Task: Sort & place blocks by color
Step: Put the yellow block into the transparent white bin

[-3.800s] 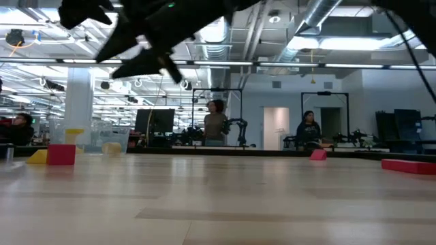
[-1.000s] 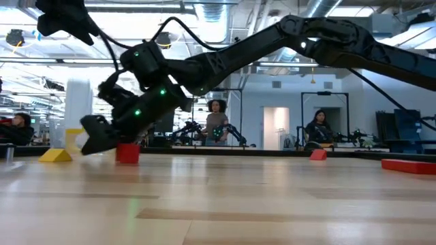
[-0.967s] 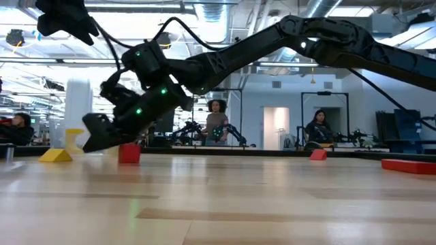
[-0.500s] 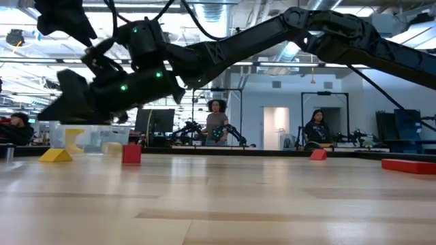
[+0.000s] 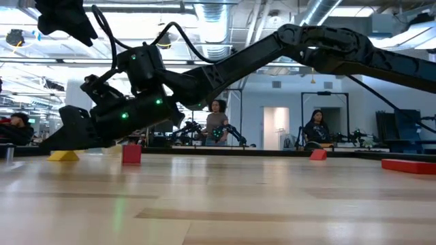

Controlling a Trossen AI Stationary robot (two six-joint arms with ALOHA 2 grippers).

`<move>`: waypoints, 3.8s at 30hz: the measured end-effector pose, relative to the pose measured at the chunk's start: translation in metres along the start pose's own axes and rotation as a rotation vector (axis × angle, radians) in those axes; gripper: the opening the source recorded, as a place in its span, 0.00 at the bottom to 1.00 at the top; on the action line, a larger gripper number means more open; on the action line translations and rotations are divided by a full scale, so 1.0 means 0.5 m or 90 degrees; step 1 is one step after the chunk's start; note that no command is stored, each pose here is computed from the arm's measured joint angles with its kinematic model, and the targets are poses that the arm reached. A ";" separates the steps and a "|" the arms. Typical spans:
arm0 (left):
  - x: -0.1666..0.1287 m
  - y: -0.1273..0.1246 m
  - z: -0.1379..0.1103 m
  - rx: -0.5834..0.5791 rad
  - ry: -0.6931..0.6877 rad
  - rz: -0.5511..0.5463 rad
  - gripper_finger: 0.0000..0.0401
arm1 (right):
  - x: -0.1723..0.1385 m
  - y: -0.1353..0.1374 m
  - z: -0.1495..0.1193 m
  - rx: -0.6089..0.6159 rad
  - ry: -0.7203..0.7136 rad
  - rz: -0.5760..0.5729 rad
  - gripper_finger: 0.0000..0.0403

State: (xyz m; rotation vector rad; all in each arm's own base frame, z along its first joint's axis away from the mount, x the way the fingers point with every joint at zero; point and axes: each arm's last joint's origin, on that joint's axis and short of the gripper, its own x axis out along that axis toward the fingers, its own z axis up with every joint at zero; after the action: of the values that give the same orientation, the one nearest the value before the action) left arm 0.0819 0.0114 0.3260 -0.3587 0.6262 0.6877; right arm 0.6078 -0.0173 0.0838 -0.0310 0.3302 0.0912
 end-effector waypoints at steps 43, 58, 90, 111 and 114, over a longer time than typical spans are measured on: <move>0.000 0.001 0.001 -0.017 -0.008 0.009 0.42 | -0.038 -0.061 0.055 0.013 -0.002 0.056 0.71; 0.000 0.001 0.001 -0.036 -0.009 0.010 0.42 | -0.039 -0.059 0.034 0.015 0.062 0.065 0.71; 0.030 -0.025 0.007 -0.015 0.028 0.040 0.42 | -0.036 -0.028 0.027 0.010 0.093 0.099 0.24; 0.012 -0.026 0.014 -0.016 0.078 -0.020 0.42 | -0.085 -0.035 0.127 0.075 0.080 0.088 0.01; -0.005 -0.024 0.023 -0.019 0.091 -0.046 0.42 | -0.133 -0.035 0.196 0.072 0.093 0.087 0.01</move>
State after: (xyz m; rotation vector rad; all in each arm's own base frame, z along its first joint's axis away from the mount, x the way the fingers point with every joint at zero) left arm 0.0932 0.0071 0.3379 -0.4593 0.7350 0.6059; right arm 0.5785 -0.0358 0.1984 0.0979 0.4823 0.2053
